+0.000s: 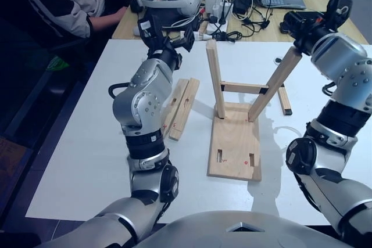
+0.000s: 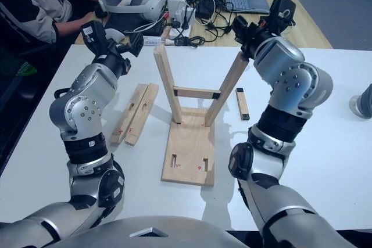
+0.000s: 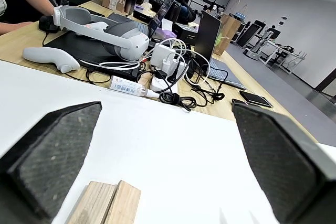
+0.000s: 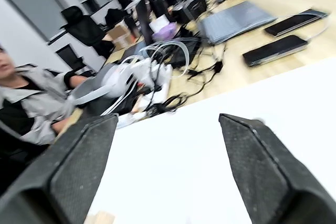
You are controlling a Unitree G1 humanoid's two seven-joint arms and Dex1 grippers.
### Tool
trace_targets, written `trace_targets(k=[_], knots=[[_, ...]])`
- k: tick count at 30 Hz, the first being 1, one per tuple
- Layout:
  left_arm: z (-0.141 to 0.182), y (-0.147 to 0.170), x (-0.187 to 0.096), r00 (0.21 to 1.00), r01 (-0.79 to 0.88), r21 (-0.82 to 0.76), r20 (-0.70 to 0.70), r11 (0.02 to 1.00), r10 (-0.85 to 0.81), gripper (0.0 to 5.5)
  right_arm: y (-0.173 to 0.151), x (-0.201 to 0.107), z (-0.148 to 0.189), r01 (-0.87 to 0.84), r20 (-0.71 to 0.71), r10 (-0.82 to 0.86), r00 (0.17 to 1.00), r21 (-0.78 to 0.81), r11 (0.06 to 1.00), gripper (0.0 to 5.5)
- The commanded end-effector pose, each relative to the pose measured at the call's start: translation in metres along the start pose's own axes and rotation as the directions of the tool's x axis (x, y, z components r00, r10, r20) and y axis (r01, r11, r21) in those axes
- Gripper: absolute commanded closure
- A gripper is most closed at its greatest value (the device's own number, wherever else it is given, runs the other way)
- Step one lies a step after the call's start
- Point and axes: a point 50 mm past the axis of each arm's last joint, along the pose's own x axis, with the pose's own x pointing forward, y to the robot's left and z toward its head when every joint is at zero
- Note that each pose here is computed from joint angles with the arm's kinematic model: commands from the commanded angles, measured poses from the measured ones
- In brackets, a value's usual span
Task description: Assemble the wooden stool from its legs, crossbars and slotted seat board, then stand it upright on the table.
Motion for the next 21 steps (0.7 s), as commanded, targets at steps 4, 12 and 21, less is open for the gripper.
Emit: trace_targets(k=[4,12,21], knots=[[0.003,-0.004,0.002,1.000,0.011,0.002,-0.002,1.000,-0.011,0.89,-0.010,0.005,-0.037,0.041,-0.189,-0.033,0.981,0.036,0.998,1.90],[0.006,-0.004,0.003,1.000,0.001,-0.008,0.016,1.000,-0.001,0.89,0.025,0.005,0.021,-0.143,0.089,0.151,0.985,-0.092,0.986,1.90],[0.009,-0.004,0.006,0.999,-0.004,-0.019,0.035,1.000,0.005,0.89,0.053,-0.009,0.053,-0.313,0.227,0.369,0.902,-0.245,0.917,1.90]])
